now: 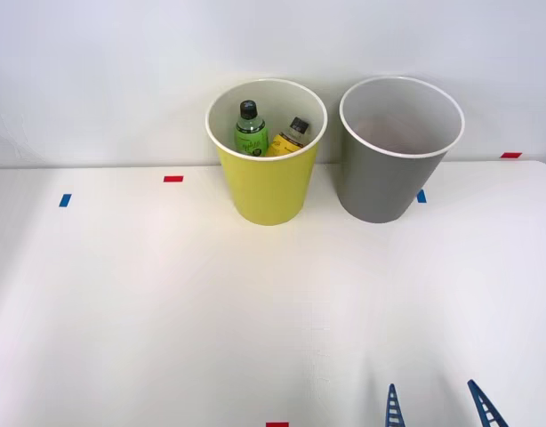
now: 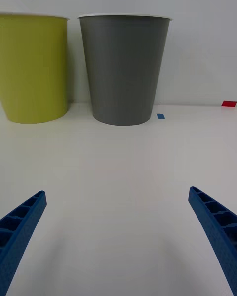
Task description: Put cans in the gray bin, plastic bottles in the light green bin
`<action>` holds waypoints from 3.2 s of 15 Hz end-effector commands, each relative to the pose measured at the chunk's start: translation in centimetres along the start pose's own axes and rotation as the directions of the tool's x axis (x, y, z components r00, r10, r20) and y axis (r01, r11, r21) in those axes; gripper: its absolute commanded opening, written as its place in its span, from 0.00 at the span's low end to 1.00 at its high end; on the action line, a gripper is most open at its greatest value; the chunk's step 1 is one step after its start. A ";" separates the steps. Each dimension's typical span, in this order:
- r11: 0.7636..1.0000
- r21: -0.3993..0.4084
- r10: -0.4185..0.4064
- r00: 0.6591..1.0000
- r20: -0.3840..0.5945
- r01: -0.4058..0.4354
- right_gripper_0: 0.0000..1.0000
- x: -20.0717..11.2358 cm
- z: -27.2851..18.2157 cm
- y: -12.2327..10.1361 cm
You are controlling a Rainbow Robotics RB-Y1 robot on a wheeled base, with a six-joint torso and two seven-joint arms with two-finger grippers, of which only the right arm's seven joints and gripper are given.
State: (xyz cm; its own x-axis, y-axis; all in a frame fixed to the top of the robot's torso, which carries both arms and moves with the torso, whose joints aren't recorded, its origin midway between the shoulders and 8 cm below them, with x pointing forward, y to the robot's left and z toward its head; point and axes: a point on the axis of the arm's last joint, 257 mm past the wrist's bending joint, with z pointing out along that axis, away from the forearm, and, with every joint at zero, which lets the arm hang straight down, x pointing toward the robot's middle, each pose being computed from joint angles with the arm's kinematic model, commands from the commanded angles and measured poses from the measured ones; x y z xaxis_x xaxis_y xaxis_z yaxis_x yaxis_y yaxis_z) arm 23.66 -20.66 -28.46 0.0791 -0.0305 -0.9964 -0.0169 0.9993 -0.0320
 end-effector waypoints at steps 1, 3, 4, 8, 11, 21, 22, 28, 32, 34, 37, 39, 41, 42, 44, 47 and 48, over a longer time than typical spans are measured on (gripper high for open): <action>1.000 0.000 0.000 1.000 0.000 0.000 1.00 0.0 0.0 0.0; 1.000 0.000 0.000 1.000 0.000 0.000 1.00 0.0 0.0 0.0; 1.000 0.000 0.000 1.000 0.000 0.000 1.00 0.0 0.0 0.0; 1.000 0.000 0.000 1.000 0.000 0.000 1.00 0.0 0.0 0.0; 1.000 0.000 0.000 1.000 0.000 0.000 1.00 0.0 0.0 0.0; 1.000 0.000 0.000 1.000 0.000 0.000 1.00 0.0 0.0 0.0; 1.000 0.000 0.000 1.000 0.000 0.000 1.00 0.0 0.0 0.0; 1.000 0.000 0.000 1.000 0.000 0.000 1.00 0.0 0.0 0.0; 1.000 0.000 0.000 1.000 0.000 0.000 1.00 0.0 0.0 0.0; 1.000 0.000 0.000 1.000 0.000 0.000 1.00 0.0 0.0 0.0; 1.000 0.000 0.000 1.000 0.000 0.000 1.00 0.0 0.0 0.0; 1.000 0.000 0.000 1.000 0.000 0.000 1.00 0.0 0.0 0.0; 1.000 0.000 0.000 1.000 0.000 0.000 1.00 0.0 0.0 0.0; 1.000 0.000 0.000 1.000 0.000 0.000 1.00 0.0 0.0 0.0; 1.000 0.000 0.000 1.000 0.000 0.000 1.00 0.0 0.0 0.0; 1.000 0.000 0.000 1.000 0.000 0.000 1.00 0.0 0.0 0.0; 1.000 0.000 0.000 1.000 0.000 0.000 1.00 0.0 0.0 0.0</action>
State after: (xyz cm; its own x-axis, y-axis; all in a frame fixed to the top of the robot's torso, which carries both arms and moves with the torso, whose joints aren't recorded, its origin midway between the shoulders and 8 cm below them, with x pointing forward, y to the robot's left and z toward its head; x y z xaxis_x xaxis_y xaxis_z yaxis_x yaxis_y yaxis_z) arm 23.66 -20.66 -28.46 0.0789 -0.0309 -0.9964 -0.0171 0.9993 -0.0323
